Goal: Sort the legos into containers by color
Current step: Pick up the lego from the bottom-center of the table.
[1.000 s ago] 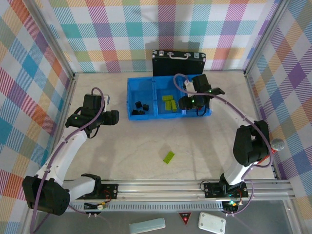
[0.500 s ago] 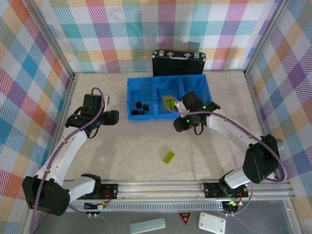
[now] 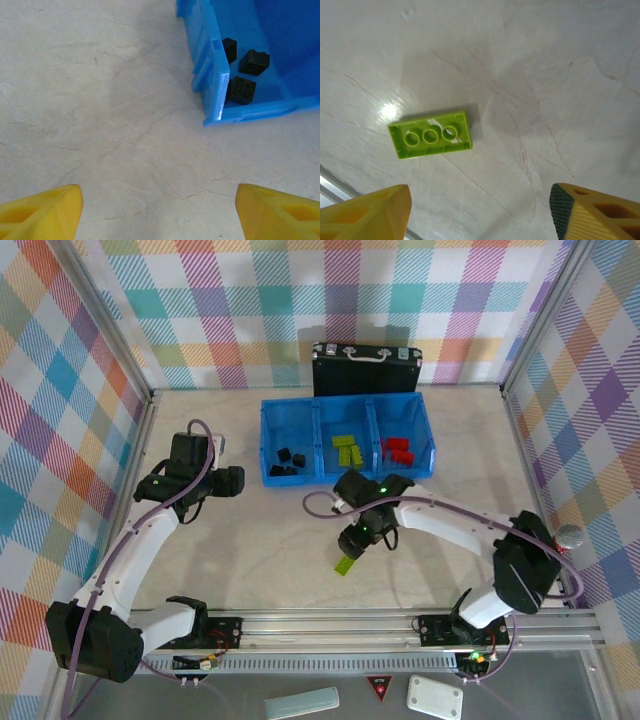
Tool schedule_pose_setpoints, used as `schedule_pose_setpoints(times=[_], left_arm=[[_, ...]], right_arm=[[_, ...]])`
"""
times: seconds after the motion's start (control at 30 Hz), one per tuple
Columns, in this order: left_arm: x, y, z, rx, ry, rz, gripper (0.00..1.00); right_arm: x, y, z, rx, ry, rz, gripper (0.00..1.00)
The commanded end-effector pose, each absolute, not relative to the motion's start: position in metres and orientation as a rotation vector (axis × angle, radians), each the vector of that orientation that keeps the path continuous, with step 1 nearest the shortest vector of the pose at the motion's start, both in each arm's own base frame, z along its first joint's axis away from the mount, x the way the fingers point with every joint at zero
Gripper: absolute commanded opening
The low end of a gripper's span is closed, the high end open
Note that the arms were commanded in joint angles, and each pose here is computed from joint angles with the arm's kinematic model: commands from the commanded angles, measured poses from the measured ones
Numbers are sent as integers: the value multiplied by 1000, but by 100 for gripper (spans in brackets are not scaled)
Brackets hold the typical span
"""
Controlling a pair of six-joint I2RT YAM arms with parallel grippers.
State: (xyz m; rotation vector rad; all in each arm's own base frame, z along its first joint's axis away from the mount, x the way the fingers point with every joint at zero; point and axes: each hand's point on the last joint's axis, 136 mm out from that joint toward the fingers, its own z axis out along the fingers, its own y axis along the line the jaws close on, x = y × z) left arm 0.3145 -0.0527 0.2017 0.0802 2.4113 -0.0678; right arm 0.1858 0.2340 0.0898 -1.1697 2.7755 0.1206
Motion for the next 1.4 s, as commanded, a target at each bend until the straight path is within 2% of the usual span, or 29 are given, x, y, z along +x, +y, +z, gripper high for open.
schedule_pose_setpoints(times=[0.0, 0.07, 0.23, 0.8, 1.37], left_arm=[[317, -48, 214, 53, 2373, -74, 80], [317, -48, 214, 52, 2375, -73, 80], [318, -48, 213, 51, 2379, -72, 80], [319, -47, 207, 49, 2397, -57, 80], [319, -47, 206, 49, 2401, -56, 80]], right_arm=[[178, 231, 85, -1277, 2799, -6, 80], [175, 235, 80, -1320, 2807, -29, 91], [169, 246, 68, -1422, 2812, -78, 100], [163, 265, 33, -1588, 2828, -140, 99], [155, 269, 20, -1525, 2889, -216, 99]])
